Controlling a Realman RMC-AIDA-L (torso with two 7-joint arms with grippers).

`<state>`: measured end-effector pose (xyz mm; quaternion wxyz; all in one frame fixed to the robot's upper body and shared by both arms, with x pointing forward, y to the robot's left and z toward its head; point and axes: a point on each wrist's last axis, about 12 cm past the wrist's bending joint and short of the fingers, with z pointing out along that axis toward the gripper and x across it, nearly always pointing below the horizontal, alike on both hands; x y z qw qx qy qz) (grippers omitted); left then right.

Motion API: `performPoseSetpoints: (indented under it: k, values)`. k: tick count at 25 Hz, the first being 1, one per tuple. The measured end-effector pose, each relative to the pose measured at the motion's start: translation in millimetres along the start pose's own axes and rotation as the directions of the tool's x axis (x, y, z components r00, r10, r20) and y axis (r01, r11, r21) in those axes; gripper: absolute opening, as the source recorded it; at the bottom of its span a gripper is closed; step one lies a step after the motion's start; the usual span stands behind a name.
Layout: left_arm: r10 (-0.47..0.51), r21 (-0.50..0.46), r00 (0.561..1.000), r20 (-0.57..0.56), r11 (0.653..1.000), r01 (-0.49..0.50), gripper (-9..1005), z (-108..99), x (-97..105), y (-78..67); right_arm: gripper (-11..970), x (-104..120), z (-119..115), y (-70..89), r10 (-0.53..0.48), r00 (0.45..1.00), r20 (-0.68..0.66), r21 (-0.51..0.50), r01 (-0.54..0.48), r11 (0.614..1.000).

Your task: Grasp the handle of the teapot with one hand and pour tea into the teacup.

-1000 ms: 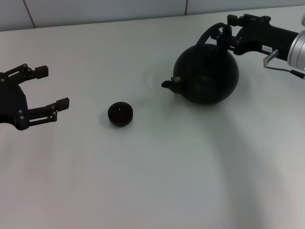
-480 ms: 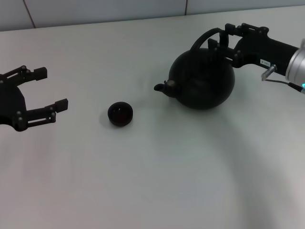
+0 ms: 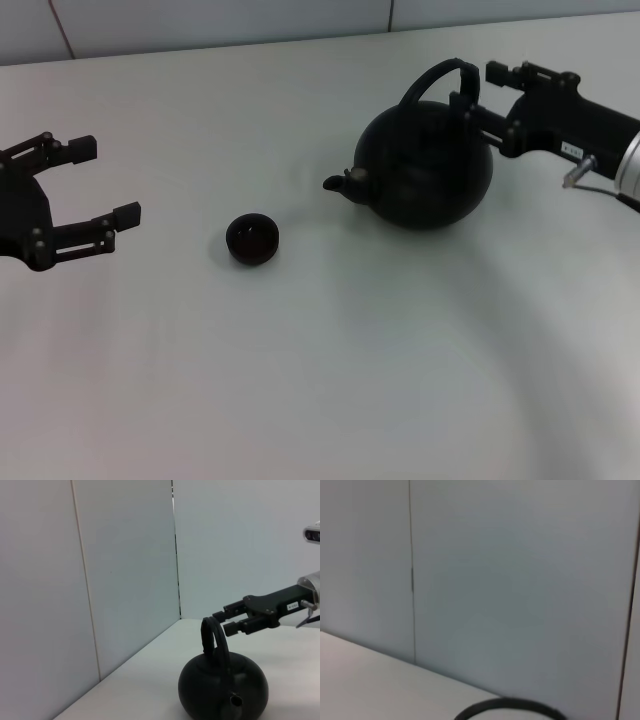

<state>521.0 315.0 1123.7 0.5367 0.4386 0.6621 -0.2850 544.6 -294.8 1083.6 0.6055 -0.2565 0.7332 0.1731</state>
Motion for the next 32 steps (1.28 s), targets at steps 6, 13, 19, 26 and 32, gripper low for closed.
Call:
performPoseSetpoints:
  k: [6,13,19,26,32]
  values:
    - [0.0,0.001,1.0,0.003,1.0,0.0,862,0.7,-0.4,-0.2,595,3.4,-10.0,9.2,0.034,0.999,0.035,-0.053,-0.032,0.998]
    - [0.003,0.077,0.999,0.04,0.997,-0.006,861,-1.7,-5.2,-8.6,594,-4.9,-23.5,28.2,0.021,0.993,0.114,-0.26,0.009,0.966]
    - [0.004,0.132,0.997,0.074,0.991,-0.014,861,-6.7,-8.7,-17.7,594,-12.8,-32.4,42.7,0.0,0.984,0.176,-0.415,0.074,0.907]
    - [-0.016,0.216,0.992,0.127,0.976,-0.012,862,-13.9,-10.7,-30.7,594,-13.6,-28.2,55.8,-0.012,0.984,0.18,-0.513,0.104,0.852]
    - [-0.027,0.24,0.99,0.139,0.971,-0.007,862,-15.5,-10.2,-34.6,594,-11.4,-11.8,69.5,-0.022,0.989,0.146,-0.587,0.105,0.803]
